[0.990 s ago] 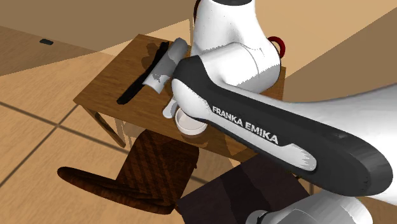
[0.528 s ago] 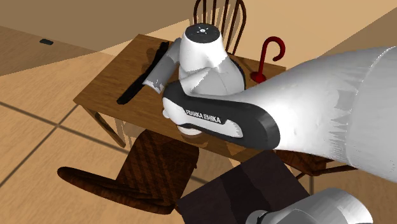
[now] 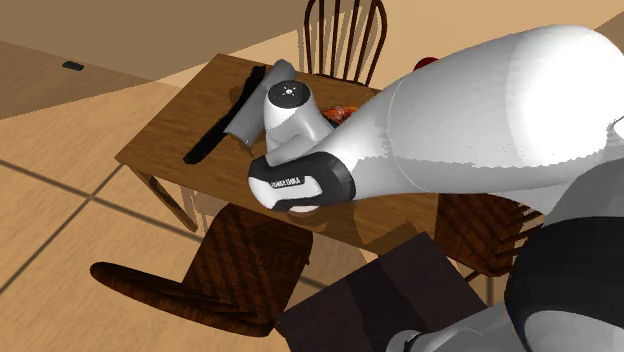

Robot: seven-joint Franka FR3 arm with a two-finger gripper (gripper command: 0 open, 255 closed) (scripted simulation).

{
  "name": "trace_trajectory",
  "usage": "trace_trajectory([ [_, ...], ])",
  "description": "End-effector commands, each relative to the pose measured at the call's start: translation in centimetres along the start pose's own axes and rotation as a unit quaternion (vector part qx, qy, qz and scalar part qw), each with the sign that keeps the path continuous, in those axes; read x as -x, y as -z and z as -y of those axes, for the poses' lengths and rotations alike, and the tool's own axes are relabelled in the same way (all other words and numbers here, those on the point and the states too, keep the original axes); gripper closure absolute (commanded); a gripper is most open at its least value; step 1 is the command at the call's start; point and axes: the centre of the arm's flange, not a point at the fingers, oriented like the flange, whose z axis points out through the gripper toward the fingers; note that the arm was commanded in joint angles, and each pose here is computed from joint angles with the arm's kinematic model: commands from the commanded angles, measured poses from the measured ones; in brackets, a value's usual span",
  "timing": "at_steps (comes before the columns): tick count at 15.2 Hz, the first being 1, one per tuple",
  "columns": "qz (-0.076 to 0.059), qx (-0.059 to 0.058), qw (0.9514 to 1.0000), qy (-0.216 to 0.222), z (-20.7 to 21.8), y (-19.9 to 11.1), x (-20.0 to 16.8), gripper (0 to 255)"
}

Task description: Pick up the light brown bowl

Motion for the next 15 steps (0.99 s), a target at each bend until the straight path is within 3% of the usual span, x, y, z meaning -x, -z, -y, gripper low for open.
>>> trace_trajectory([
  [1,0.003,0.002,1.0,0.0,0.4,-2.6,-0.5,0],
  [8,0.013,0.008,0.9999,-0.002,1.7,-11.2,-2.6,0],
  [15,0.013,0.008,0.9999,-0.002,1.6,-14.9,-1.9,0],
])
